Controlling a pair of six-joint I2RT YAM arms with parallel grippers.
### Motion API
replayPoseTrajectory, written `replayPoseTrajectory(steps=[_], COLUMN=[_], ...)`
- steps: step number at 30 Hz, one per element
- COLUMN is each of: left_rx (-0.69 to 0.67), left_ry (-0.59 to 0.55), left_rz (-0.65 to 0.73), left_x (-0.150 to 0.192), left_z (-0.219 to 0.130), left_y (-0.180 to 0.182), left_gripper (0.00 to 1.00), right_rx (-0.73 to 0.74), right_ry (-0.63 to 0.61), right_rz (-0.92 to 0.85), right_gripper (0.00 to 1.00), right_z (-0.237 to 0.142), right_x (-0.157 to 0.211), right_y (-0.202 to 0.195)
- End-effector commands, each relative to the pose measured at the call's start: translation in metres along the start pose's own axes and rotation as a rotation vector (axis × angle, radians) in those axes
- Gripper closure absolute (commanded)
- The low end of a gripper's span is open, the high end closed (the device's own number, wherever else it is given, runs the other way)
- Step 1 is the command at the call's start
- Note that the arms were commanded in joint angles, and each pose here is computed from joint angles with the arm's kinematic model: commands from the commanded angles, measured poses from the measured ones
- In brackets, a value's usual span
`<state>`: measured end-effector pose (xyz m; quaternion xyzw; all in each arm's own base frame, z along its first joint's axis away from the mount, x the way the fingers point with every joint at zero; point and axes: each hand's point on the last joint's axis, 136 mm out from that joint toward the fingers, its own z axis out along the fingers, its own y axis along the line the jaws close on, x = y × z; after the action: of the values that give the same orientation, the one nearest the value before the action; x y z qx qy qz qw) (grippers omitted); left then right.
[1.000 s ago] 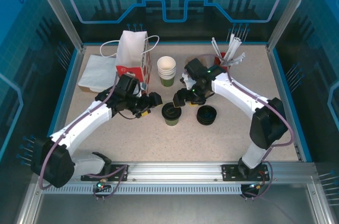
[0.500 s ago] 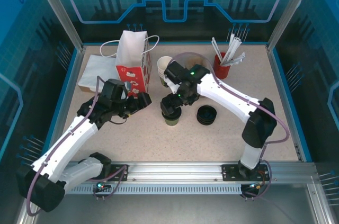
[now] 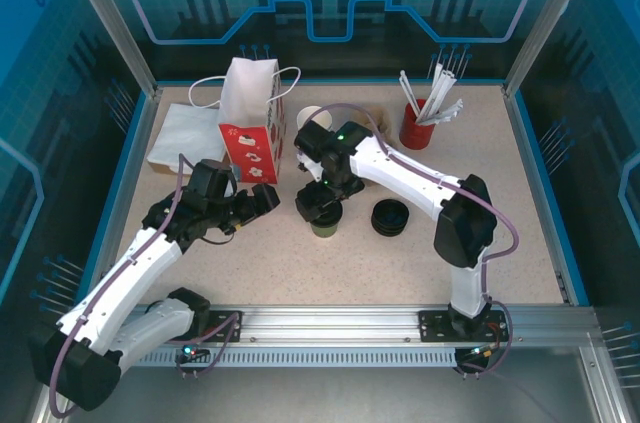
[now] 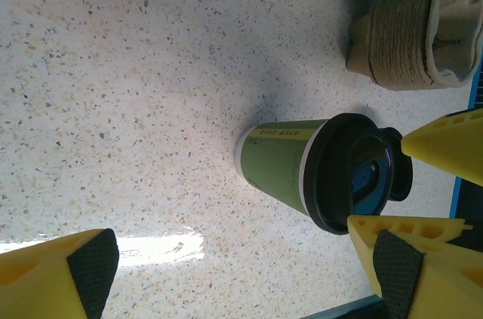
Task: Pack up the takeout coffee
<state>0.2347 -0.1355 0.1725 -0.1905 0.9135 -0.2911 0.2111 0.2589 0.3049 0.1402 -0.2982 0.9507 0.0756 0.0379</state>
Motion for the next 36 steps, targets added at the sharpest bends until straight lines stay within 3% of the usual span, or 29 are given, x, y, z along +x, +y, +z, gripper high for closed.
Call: replayPoseTrajectory(steps=[1,17,29,36], left_rx=[-0.018,-0.023,-0.023,-0.025], left_ry=[-0.004,0.004,0.007,0.011], left_rz=[-0.004,0.002,0.003,0.0], left_x=[0.0,-0.001,-0.001,0.001], left_z=[0.0,0.002,0.003,0.004], left_y=[0.006,0.006,0.006,0.008], left_gripper=[0.09,0.09,0.09,0.08], right_rx=[-0.029,-0.015,0.024,0.045], right_ry=[0.028,0.083,0.016,0.049], right_rz=[-0.038,-0.053,-0.061,-0.06], right_gripper=[0.0,0.0,0.0,0.0], right_z=[0.002,0.02,-0.006,0.001], right_x=[0.002,0.003,-0.004,0.001], right_y=[0.014,0.016,0.012,0.008])
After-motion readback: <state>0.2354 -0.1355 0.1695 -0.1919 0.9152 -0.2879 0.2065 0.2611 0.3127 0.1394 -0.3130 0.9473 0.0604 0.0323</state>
